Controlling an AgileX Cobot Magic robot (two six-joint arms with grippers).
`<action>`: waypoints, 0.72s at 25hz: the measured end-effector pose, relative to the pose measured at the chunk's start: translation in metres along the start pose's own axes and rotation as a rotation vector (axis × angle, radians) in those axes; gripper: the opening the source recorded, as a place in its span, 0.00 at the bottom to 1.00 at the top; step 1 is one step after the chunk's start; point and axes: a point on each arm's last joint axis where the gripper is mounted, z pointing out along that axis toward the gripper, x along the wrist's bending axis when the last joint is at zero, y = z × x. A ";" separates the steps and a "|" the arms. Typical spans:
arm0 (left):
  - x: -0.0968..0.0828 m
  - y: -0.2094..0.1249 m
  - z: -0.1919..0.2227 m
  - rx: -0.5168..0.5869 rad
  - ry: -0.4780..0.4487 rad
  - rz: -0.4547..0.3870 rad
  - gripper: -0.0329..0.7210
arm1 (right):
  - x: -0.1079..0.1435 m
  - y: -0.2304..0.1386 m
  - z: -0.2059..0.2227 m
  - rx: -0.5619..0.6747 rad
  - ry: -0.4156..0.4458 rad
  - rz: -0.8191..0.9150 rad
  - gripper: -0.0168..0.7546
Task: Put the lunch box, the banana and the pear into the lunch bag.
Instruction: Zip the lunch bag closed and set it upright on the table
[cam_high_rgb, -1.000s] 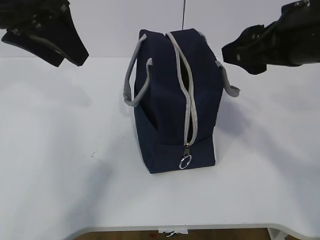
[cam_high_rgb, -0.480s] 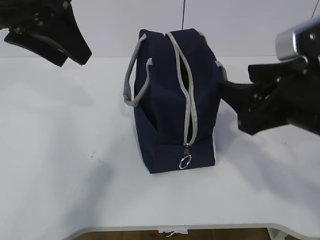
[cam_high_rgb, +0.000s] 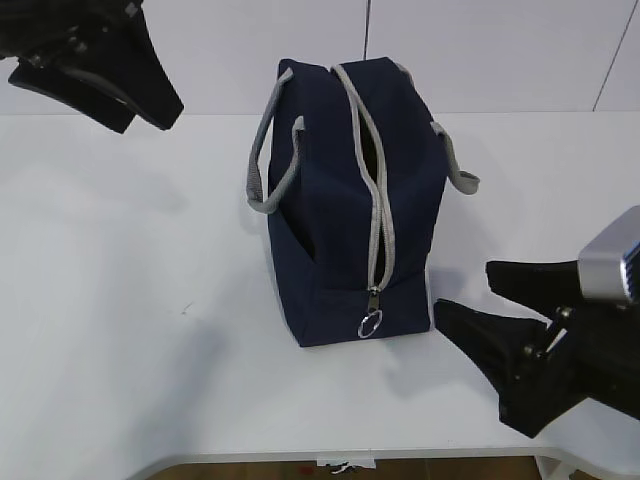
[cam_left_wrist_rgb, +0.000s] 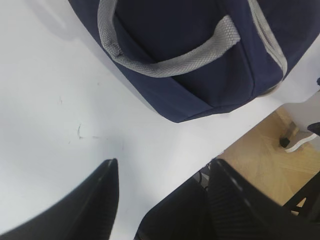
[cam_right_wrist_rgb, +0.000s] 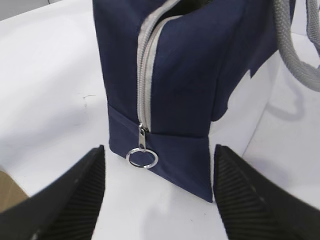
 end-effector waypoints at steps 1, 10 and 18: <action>0.000 0.000 0.000 0.000 0.000 0.000 0.62 | 0.000 -0.001 0.002 -0.001 0.005 0.002 0.70; 0.000 0.000 0.000 0.000 -0.001 -0.001 0.61 | 0.004 -0.033 0.036 0.069 0.070 0.056 0.70; 0.000 0.000 0.000 0.000 -0.001 -0.001 0.60 | 0.009 -0.060 0.060 0.090 0.149 0.105 0.70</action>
